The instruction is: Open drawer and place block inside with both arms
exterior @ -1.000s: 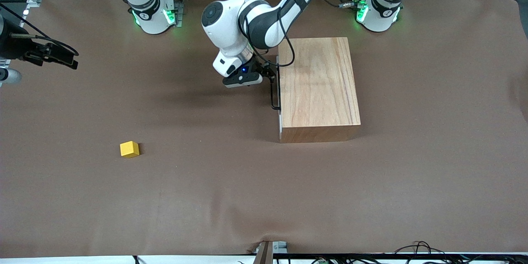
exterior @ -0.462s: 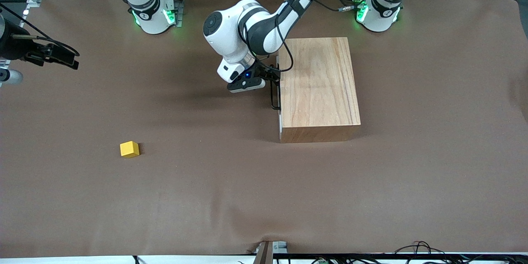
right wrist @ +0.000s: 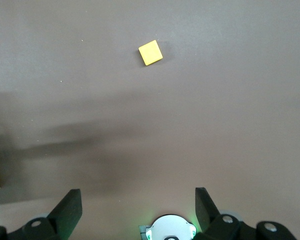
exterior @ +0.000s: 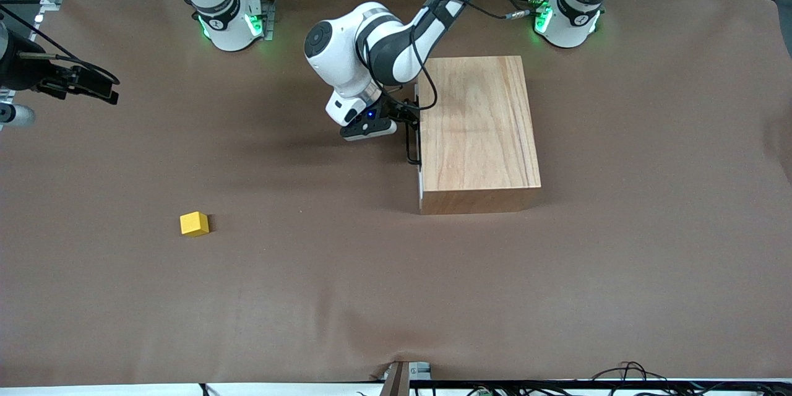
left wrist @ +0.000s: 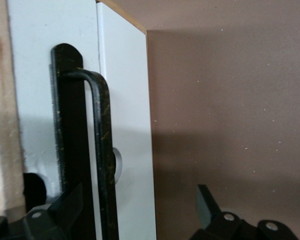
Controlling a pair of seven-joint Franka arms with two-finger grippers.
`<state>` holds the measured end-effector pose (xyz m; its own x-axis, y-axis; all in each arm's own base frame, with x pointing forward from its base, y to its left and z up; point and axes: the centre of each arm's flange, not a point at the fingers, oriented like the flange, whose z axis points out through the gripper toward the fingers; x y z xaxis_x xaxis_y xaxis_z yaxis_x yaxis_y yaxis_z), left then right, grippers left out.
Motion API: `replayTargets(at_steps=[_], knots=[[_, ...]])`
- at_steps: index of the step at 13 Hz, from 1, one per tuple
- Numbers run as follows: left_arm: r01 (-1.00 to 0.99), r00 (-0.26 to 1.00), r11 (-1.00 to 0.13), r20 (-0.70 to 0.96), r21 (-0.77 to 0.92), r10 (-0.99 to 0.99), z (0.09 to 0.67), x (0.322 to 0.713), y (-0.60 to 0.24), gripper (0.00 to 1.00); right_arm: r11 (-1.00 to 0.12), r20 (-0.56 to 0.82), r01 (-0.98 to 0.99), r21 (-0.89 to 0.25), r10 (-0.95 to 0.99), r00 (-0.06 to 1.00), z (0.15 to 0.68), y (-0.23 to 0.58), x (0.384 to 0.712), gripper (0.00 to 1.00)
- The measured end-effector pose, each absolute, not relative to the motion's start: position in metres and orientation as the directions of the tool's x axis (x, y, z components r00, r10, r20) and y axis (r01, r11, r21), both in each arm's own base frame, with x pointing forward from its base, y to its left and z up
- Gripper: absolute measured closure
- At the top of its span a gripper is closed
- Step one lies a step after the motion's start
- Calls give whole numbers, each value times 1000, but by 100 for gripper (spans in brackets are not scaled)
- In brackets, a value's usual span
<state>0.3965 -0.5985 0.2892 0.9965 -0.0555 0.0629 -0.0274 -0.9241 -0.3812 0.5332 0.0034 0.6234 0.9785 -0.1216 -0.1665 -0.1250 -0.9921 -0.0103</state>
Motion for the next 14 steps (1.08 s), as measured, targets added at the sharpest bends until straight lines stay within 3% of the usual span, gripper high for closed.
replayTargets(at_steps=[8,14], knots=[[-4,997,-953,73,-304,-27,288,399,-607,0,-993,-165,-118,-13,-114,980,601,8,544,0],[38,996,-979,87,-198,21,291,404,-617,0,-995,-197,-101,-14,-97,976,507,20,586,0]])
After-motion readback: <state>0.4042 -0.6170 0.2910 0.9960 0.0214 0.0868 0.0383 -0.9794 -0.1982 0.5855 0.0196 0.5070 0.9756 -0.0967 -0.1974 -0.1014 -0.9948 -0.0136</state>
